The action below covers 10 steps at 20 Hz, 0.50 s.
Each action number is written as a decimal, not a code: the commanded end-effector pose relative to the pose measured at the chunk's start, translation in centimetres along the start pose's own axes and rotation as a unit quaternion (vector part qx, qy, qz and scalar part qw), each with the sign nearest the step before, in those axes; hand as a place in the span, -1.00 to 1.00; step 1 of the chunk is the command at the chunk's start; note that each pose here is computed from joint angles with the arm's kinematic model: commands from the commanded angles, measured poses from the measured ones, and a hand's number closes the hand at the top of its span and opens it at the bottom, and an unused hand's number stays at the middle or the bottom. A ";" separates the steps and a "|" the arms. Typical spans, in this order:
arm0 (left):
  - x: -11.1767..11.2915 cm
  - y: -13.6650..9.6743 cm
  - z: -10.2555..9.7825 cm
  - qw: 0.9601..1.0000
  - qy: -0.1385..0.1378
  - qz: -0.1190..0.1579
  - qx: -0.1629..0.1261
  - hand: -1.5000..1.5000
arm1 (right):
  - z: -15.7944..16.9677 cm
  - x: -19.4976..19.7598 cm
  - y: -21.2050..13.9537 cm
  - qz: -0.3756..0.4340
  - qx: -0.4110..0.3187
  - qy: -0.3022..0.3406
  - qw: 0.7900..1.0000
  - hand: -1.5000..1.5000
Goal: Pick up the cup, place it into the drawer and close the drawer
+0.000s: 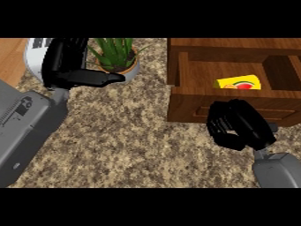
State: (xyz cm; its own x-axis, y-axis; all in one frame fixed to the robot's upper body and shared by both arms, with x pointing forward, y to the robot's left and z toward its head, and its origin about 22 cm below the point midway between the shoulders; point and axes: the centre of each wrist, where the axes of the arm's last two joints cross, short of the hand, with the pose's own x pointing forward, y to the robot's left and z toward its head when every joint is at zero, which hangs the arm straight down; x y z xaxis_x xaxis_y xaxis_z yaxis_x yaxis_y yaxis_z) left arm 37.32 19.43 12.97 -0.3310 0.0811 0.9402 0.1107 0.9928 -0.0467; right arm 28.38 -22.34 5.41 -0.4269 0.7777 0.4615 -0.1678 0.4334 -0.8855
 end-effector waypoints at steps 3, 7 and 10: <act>0.5 5.1 2.7 1.000 -0.004 -0.002 0.005 -1.00 | -3.4 -2.5 3.8 0.073 0.031 0.015 0.997 1.00; 0.1 5.3 4.1 1.000 0.001 -0.002 0.016 -1.00 | -5.3 -4.9 6.2 0.065 0.024 0.018 0.997 1.00; -0.2 8.3 4.6 1.000 0.000 0.006 0.005 -1.00 | -8.0 -5.7 5.2 0.058 0.032 0.027 0.997 1.00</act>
State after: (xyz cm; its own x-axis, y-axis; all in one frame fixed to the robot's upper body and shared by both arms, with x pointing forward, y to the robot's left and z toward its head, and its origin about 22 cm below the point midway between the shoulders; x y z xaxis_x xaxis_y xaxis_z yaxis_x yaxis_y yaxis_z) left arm 34.66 25.45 11.56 -0.3292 0.0859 0.9404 0.0965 0.9937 -0.0570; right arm 35.28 -20.29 0.31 -0.4160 0.8374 0.3547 -0.1585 0.3173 -0.9350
